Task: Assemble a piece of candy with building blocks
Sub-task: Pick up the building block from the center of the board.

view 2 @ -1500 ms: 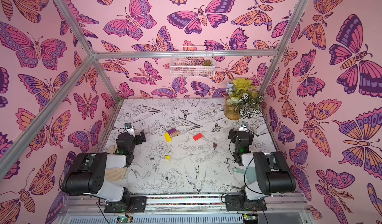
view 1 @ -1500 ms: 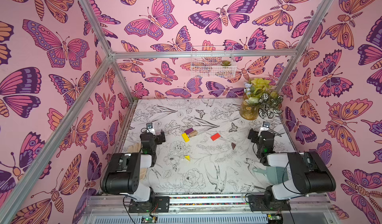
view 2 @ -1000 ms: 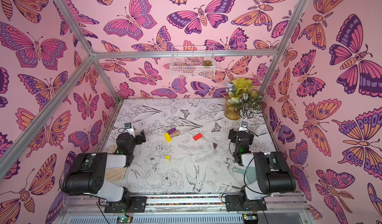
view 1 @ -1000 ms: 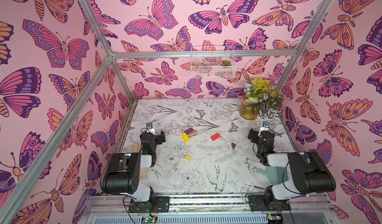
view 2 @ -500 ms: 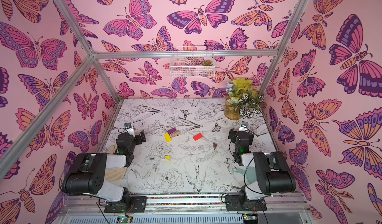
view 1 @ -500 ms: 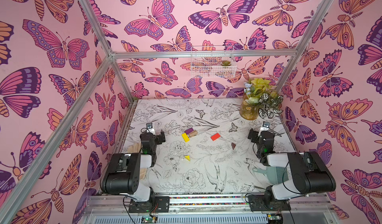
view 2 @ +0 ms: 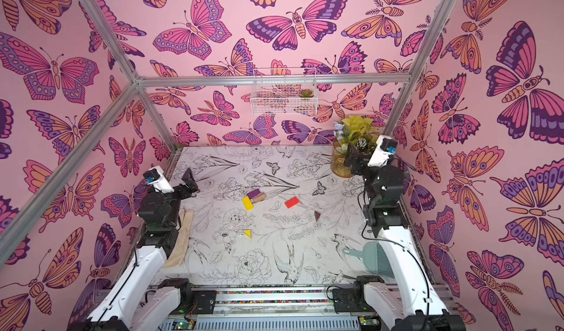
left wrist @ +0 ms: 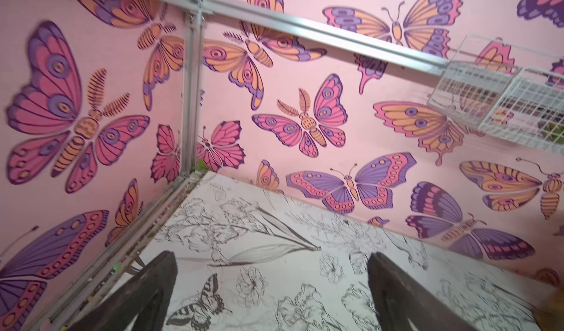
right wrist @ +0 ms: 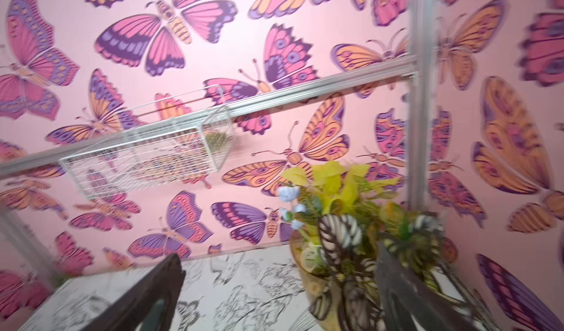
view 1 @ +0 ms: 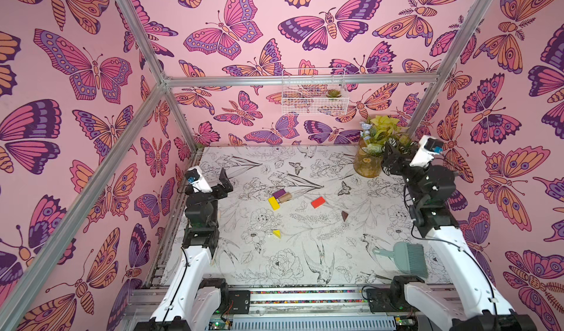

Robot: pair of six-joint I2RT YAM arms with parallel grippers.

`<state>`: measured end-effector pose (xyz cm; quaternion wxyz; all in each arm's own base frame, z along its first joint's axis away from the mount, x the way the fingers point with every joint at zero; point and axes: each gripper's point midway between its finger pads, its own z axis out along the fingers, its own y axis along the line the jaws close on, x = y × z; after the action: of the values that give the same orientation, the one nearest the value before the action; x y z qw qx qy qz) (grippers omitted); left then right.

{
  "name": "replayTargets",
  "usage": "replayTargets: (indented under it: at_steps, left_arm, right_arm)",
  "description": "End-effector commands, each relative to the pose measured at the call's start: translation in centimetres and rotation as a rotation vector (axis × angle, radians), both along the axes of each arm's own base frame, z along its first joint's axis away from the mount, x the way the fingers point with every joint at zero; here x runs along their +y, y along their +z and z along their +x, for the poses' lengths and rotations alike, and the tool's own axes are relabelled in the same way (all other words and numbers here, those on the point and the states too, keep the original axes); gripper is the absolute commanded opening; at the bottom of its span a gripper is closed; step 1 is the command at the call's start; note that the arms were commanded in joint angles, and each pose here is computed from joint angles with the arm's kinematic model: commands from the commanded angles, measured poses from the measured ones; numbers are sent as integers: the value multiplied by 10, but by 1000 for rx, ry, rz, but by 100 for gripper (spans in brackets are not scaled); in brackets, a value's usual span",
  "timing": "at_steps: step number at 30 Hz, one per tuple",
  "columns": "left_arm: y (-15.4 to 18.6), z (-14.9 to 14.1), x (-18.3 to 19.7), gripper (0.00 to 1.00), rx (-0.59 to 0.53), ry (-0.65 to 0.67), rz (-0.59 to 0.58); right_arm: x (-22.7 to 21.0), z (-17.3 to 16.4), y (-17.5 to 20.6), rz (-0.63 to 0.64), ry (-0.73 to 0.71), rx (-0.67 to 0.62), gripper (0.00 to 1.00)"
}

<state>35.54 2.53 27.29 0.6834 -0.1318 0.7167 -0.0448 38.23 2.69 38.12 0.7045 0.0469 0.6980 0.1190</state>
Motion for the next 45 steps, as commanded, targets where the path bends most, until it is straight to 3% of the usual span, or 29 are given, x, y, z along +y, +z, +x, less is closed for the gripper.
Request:
replayTargets:
  at_steps: [1, 4, 8, 11, 14, 23, 37, 45]
  left_arm:
    - [-51, 4, -33, 98, 207, -146, -52]
    - [-65, 6, -51, 98, 251, -170, 2]
    - [-82, 11, -65, 98, 326, -194, 62]
    - [-88, 13, -67, 98, 354, -202, 49]
    - [-88, 12, -70, 98, 359, -214, 38]
    - [-95, 6, -68, 99, 371, -209, 29]
    - [-92, 2, -65, 99, 359, -195, 33]
    - [-92, 1, -64, 100, 356, -191, 34]
  right_arm:
    - [74, 5, -110, -124, 272, 455, 99]
    - [124, 4, -148, -310, 336, 568, 99]
    - [173, 2, -205, -438, 444, 759, 99]
    - [196, -2, -247, -553, 485, 902, 99]
    - [204, -2, -272, -644, 476, 941, 99]
    - [201, 6, -312, -713, 445, 1043, 99]
    - [220, 8, -347, -680, 520, 1130, 99]
    - [211, 1, -364, -635, 502, 1189, 88]
